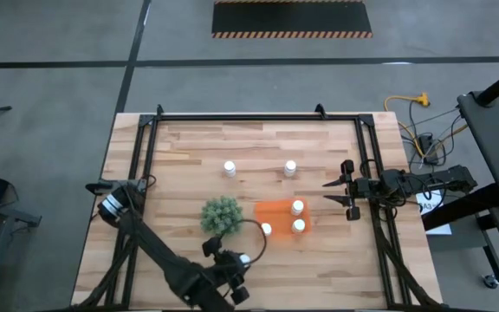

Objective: Pick and place pill bottles into a basket
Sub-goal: Put the white pill bottle into the orange bin

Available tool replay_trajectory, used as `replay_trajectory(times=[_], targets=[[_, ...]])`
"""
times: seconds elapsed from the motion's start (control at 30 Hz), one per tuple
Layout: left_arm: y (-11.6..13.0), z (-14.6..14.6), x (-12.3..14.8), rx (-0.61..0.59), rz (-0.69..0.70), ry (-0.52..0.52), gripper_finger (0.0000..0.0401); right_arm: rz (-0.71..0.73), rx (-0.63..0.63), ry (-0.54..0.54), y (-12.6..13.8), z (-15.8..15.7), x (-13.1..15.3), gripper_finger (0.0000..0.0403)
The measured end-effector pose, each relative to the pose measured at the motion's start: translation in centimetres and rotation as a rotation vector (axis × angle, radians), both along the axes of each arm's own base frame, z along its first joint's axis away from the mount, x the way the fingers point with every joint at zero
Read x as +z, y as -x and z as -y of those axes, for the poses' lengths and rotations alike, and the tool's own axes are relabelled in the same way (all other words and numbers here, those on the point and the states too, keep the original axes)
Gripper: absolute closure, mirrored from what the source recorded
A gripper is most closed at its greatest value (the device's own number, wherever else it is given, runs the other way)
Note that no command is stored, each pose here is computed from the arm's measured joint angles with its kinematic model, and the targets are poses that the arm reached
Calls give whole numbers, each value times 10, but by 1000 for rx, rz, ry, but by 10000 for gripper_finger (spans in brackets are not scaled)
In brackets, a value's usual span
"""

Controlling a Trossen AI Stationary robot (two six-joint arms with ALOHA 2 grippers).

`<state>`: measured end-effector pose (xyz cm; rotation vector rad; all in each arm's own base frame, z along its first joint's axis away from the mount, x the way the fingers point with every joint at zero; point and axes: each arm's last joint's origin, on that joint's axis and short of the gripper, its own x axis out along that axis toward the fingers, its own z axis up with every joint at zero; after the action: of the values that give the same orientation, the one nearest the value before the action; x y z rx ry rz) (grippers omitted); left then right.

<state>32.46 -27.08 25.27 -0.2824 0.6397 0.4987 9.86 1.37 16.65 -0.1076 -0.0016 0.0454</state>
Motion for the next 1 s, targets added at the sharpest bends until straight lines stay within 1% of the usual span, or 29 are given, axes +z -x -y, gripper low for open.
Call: replay_trajectory(times=[0.1,0.2,0.27,0.43,0.6,0.7,0.83,1.0], targets=[[-9,-14,5,-12,-26,-14,260,1,0,-2,0,0,0,261],[-22,-30,5,-28,-79,-19,260,0,1,0,0,0,0,261],[-31,-42,5,-29,-88,-33,260,0,0,-2,0,0,0,261],[-51,-62,10,-46,-59,-97,260,1,0,0,0,0,0,261],[-62,-78,30,-70,22,-140,260,0,0,0,0,0,0,261],[-72,-89,34,-87,40,-179,260,0,1,-1,0,0,0,261],[-80,-104,34,-80,32,-215,260,0,0,-1,0,0,0,261],[-82,-115,18,-64,-7,-232,260,0,0,0,0,0,0,261]])
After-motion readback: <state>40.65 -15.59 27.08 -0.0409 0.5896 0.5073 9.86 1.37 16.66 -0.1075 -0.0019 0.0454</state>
